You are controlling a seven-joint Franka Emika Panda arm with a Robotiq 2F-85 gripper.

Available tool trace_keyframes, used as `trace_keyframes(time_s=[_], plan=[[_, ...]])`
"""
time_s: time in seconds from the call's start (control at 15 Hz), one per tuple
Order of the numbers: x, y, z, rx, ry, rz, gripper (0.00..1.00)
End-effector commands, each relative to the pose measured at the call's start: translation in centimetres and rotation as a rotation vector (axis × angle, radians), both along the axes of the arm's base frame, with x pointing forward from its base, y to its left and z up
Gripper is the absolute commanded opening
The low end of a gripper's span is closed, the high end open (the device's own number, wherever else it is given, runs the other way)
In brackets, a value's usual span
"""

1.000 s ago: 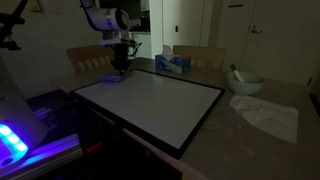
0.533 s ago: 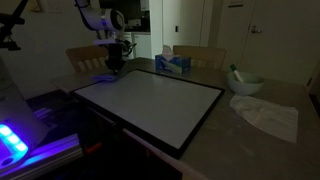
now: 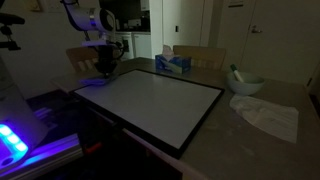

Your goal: Wipe the white surface with the cloth

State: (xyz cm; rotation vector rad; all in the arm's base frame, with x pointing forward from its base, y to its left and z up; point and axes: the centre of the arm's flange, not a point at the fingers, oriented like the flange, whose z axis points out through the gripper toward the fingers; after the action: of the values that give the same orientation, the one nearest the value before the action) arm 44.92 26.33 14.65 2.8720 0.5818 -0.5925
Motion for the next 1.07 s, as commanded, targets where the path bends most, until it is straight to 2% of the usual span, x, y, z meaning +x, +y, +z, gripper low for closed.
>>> trace_keyframes(time_s=[0.0,0.2,0.67,0.93,1.0], plan=[[-2.1,-2.9,-2.1,0.046,-0.027,0.034,0.03],[-2.7,-2.9,-2.2,0.088,-0.076,-0.018,0.03],[-5.1,-4.2,-1.2,0.118,-0.177,-0.139,0.03],[-5.7,-5.2,-1.2,0.175,-0.193,-0.210,0.03],[-5.7,-5.7,-1.4,0.197,-0.175,-0.229,0.03]])
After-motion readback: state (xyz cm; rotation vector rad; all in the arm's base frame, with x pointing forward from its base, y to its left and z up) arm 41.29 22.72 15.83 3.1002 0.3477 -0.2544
